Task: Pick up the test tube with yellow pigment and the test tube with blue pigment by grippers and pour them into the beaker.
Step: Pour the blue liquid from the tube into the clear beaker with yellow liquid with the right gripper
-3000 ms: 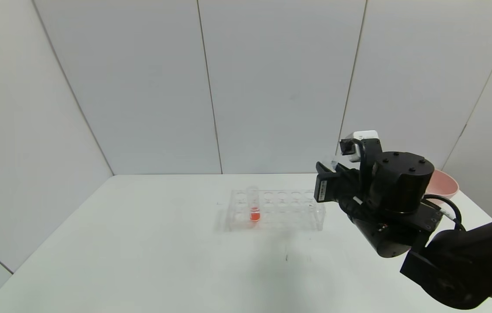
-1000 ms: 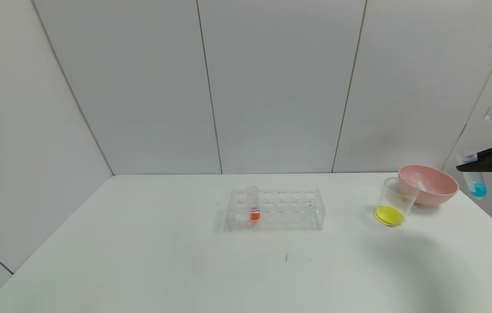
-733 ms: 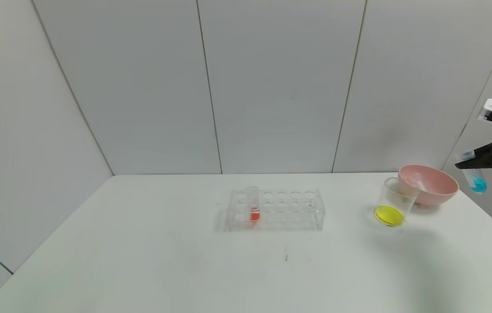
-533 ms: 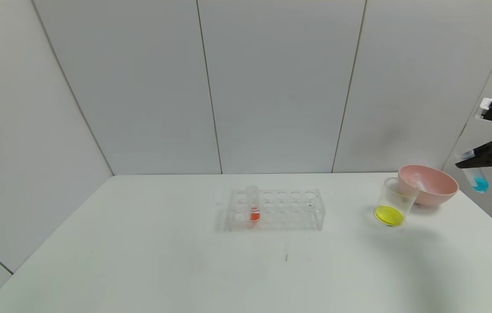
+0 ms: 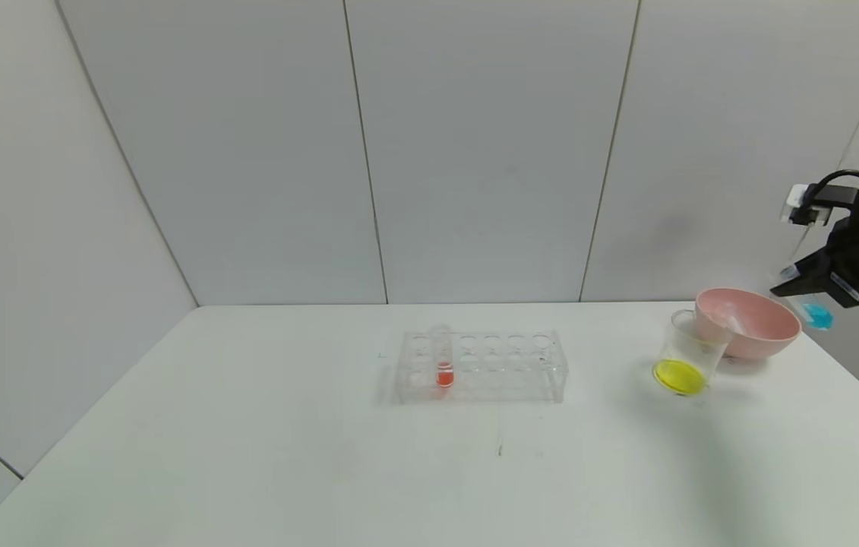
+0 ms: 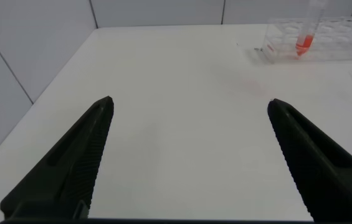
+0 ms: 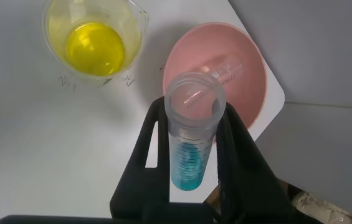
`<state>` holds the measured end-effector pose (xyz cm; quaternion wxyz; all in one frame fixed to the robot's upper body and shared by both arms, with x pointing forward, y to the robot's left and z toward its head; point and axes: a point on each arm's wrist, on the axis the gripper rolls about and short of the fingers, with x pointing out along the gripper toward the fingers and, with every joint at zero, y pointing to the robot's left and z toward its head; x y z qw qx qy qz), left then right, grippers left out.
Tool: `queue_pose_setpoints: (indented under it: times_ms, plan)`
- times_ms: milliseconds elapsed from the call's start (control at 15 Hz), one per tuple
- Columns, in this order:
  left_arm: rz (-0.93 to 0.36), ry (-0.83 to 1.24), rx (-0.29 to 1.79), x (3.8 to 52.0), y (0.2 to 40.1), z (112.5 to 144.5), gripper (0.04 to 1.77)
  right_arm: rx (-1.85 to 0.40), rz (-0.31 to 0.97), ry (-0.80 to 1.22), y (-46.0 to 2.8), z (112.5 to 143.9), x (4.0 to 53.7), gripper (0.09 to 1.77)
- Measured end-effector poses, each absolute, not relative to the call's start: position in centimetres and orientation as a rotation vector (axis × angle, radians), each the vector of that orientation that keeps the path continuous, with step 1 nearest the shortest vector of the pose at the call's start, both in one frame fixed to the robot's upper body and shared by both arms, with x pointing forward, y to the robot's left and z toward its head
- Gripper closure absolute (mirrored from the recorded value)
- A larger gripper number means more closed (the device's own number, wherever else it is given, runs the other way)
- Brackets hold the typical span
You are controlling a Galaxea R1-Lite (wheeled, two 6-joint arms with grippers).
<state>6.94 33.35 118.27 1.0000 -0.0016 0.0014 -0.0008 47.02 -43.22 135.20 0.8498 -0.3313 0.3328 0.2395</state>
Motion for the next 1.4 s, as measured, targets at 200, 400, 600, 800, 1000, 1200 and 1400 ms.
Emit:
queue_pose_setpoints:
  times_ms: [200,400,600,800,1000,1200,1400]
  plan:
    - [-0.002,0.003,-0.003,6.9,33.4,118.3,0.05,-0.732,0.507,0.720,-42.0,135.0,47.4,1.36]
    - [-0.002,0.003,-0.003,6.9,33.4,118.3,0.05,-0.782,0.512,0.746,-40.4,134.9,47.7,1.36]
    - [-0.002,0.002,-0.003,6.9,33.4,118.3,0.05,-0.830,0.515,0.790,-39.2,134.7,47.7,1.36]
    - [-0.002,0.003,-0.003,6.9,33.4,118.3,0.05,-0.853,0.527,0.806,-38.1,134.5,47.8,1.36]
    - [-0.002,0.003,-0.003,6.9,33.4,118.3,0.05,-0.903,0.519,0.826,-37.3,134.3,48.0,1.36]
    - [-0.002,0.003,-0.003,6.9,33.4,118.3,0.05,-0.940,0.519,0.861,-36.5,134.0,48.1,1.36]
    - [-0.002,0.003,-0.003,6.9,33.4,118.3,0.05,-1.005,0.515,0.920,-35.7,133.7,47.9,1.36]
